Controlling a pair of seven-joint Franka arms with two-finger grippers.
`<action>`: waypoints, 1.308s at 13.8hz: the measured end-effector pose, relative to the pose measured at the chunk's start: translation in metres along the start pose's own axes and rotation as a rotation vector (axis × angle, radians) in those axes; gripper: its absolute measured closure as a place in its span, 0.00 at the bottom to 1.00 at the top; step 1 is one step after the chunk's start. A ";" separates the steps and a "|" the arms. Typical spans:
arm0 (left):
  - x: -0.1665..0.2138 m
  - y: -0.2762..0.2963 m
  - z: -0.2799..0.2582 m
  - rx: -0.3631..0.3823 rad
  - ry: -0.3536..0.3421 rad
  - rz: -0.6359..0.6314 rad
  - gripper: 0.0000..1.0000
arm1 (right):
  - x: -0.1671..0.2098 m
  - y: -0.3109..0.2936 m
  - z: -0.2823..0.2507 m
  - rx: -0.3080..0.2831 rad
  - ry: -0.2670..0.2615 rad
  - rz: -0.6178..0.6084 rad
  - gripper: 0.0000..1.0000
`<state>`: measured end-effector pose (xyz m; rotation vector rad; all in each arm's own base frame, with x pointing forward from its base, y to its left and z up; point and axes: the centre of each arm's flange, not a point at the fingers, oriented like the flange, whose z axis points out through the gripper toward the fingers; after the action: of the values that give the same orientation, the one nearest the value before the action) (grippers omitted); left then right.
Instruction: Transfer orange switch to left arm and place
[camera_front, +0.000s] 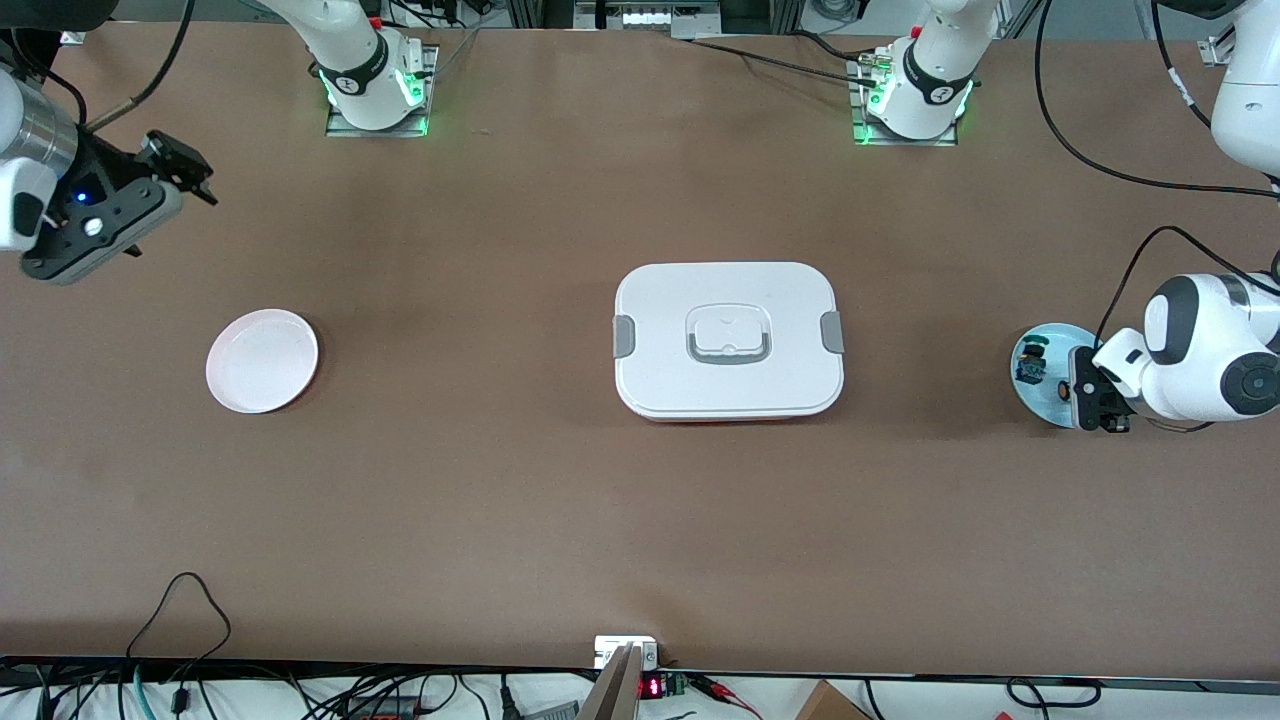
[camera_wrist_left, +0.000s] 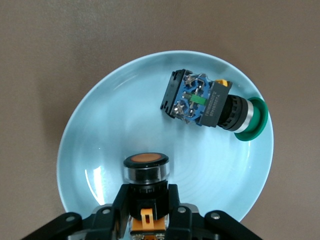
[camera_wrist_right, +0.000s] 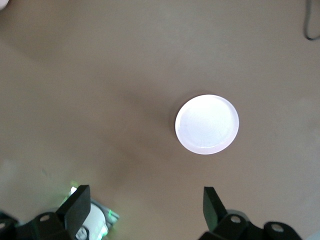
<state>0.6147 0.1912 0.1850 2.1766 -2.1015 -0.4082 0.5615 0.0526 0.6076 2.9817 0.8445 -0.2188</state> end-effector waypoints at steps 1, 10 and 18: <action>0.000 0.000 0.001 -0.001 0.000 0.001 0.59 | 0.006 -0.004 -0.002 -0.012 0.024 0.100 0.00; 0.011 0.009 -0.041 -0.049 0.001 -0.033 0.00 | 0.025 -0.015 0.006 -0.027 0.042 0.232 0.00; 0.021 0.047 -0.169 -0.090 0.011 -0.498 0.00 | 0.012 0.021 0.023 0.007 0.049 0.249 0.00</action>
<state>0.6124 0.1477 0.3564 2.6192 -1.4785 -0.5099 0.5800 0.0395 0.5835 3.0707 0.4677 -0.1407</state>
